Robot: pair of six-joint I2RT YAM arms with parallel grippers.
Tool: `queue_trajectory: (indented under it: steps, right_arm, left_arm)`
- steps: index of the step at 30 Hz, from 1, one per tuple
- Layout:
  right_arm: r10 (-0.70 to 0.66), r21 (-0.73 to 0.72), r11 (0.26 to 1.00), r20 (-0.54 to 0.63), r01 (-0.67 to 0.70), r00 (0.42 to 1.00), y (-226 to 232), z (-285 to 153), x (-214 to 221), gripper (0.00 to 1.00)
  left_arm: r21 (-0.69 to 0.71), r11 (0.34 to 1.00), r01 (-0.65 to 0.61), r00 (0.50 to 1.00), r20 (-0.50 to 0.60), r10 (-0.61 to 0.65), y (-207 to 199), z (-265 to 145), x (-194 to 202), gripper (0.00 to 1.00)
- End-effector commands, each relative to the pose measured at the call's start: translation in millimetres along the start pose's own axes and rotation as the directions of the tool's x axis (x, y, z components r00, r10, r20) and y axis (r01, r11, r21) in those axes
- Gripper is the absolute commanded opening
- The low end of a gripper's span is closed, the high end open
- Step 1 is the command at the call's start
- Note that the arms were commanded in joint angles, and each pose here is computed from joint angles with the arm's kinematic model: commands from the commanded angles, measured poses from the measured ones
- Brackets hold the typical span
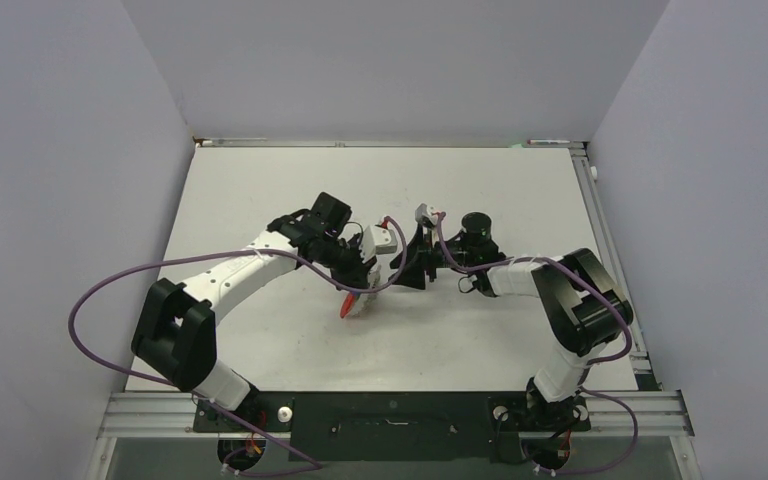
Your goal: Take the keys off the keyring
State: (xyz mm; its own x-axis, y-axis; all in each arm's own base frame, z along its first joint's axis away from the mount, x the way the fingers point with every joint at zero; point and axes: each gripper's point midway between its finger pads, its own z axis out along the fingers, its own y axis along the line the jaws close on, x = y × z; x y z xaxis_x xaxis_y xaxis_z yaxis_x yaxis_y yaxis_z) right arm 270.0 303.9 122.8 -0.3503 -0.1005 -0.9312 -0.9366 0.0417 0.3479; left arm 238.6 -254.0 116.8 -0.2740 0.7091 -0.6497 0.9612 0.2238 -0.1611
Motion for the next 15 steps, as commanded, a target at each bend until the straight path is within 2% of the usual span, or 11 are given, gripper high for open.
queue_trajectory:
  steps: [1,5,9,15]
  right_arm:
    - [0.011,-0.049,0.999,0.063,-0.007,0.998,23,-3,-19,0.51]
    - [0.029,-0.006,1.0,0.056,-0.029,0.998,11,-14,-21,0.51]
    - [0.029,0.015,0.999,0.028,-0.029,0.999,6,-22,-12,0.52]
    - [-0.138,-0.02,0.99,0.031,0.139,0.99,14,-13,4,0.53]
  left_arm:
    - [-0.034,0.998,0.047,0.997,0.064,-0.044,10,-3,-29,0.0]
    - [-0.028,0.995,0.092,0.992,0.084,-0.09,9,-1,-34,0.0]
    - [-0.023,0.997,0.069,0.993,0.095,-0.067,8,-1,-37,0.0]
    - [0.025,1.0,-0.002,0.991,0.136,-0.002,-3,-3,-41,0.0]
